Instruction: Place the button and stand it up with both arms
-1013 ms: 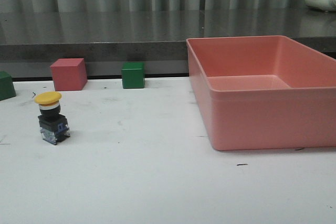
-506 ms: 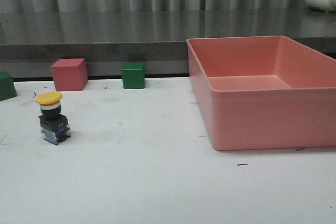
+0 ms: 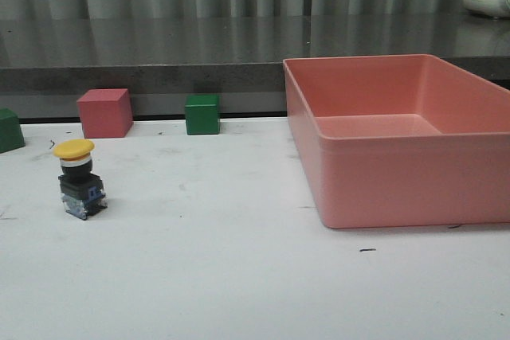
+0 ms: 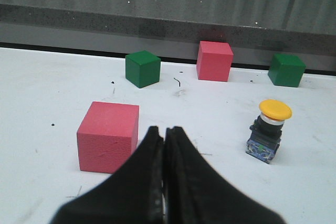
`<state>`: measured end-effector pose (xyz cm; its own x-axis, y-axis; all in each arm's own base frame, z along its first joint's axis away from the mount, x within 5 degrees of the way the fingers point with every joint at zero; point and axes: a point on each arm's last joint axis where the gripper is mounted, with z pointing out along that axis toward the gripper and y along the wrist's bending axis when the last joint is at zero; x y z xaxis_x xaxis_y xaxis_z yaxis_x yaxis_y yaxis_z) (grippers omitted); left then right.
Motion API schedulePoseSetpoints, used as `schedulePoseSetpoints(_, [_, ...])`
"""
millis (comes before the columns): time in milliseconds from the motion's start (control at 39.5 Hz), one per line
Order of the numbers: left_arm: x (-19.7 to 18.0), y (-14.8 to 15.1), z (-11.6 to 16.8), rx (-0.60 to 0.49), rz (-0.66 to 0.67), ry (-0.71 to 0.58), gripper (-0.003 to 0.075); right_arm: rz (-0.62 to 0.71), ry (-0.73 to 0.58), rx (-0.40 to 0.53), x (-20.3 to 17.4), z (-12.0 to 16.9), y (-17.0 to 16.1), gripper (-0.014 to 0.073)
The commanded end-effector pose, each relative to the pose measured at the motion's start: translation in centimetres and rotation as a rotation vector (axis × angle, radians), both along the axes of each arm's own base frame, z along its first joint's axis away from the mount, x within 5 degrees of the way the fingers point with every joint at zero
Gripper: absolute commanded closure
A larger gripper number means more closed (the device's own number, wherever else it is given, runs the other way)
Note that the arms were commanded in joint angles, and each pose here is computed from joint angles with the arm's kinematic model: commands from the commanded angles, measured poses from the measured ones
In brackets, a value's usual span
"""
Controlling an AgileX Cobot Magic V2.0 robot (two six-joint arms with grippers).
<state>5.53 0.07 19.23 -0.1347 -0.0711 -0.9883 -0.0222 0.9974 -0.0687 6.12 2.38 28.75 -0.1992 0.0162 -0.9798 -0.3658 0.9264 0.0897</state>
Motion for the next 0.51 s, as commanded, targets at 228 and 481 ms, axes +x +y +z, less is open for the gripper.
schedulePoseSetpoints(228, [-0.07, 0.0, 1.48, -0.016, 0.001, -0.196, 0.074, 0.005, -0.106, 0.017, 0.08, 1.6, 0.07, 0.0657])
schedulePoseSetpoints(481, [-0.07, 0.0, 1.48, -0.016, 0.001, -0.196, 0.074, 0.005, -0.106, 0.017, 0.08, 1.6, 0.07, 0.0657])
